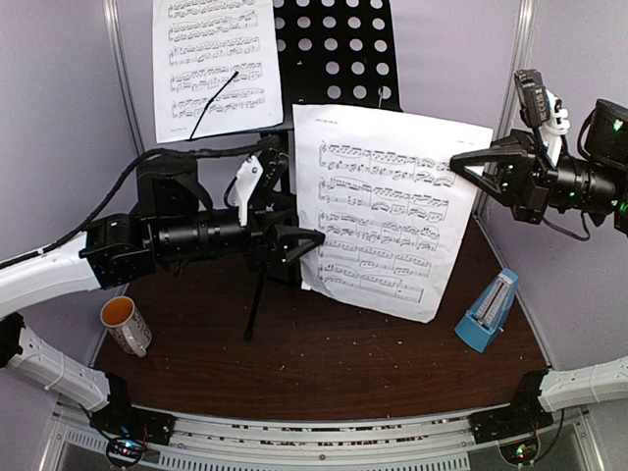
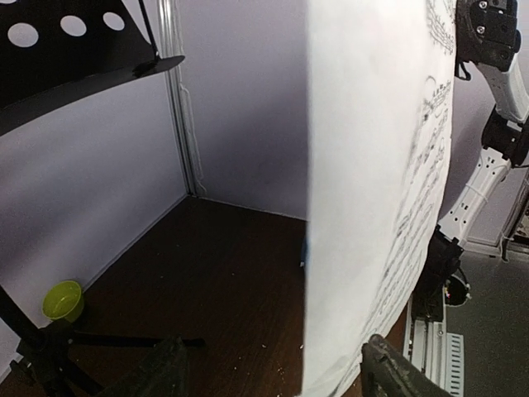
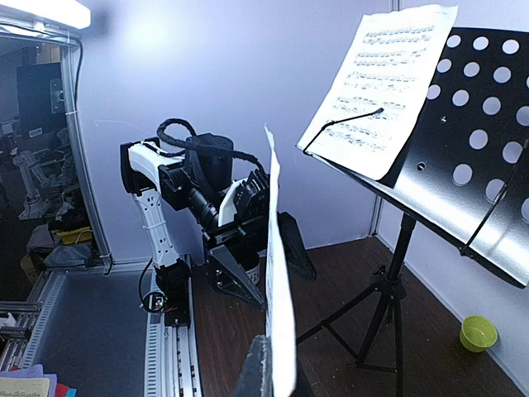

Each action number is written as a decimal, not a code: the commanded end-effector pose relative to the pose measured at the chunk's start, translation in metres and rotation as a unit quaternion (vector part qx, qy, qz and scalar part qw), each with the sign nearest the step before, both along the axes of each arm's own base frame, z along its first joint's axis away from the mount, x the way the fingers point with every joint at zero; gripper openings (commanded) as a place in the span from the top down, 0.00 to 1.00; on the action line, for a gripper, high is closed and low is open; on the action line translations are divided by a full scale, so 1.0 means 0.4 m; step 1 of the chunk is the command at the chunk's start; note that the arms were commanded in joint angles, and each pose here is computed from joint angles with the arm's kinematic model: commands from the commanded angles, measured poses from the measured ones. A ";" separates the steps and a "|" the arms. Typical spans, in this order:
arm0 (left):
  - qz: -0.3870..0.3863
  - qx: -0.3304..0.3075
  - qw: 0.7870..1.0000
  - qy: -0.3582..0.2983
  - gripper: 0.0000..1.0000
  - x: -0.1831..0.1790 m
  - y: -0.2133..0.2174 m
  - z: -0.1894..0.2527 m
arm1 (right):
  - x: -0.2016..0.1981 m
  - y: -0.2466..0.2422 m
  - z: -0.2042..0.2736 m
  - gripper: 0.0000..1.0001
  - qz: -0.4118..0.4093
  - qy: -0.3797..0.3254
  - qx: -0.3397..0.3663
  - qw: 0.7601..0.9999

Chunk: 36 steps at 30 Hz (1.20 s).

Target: Set up the instrument practice props

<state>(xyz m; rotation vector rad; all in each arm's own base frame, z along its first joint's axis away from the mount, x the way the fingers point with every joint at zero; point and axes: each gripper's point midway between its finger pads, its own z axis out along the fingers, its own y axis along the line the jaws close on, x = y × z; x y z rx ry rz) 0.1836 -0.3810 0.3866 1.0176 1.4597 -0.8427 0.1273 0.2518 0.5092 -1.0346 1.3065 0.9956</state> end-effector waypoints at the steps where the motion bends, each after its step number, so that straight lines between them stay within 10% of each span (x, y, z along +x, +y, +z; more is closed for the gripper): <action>1: -0.058 -0.074 0.995 -0.018 0.32 -0.037 -0.030 0.122 | 0.007 -0.012 0.033 1.00 -0.019 -0.016 0.010 1.000; 11: -0.084 -0.146 0.985 -0.028 1.00 -0.066 -0.019 0.302 | 0.129 -0.018 0.119 1.00 -0.131 -0.032 0.071 0.988; 18: -0.008 -0.177 0.984 -0.035 1.00 -0.004 0.035 0.427 | 0.286 -0.032 0.253 1.00 -0.262 -0.033 0.157 0.952; 24: 0.049 -0.207 0.977 0.000 1.00 0.078 0.094 0.514 | 0.384 -0.032 0.337 0.55 -0.335 -0.028 0.195 0.921; 36: 0.174 -0.256 0.950 0.036 1.00 0.228 0.205 0.630 | 0.462 -0.017 0.337 0.49 -0.383 0.011 0.188 0.904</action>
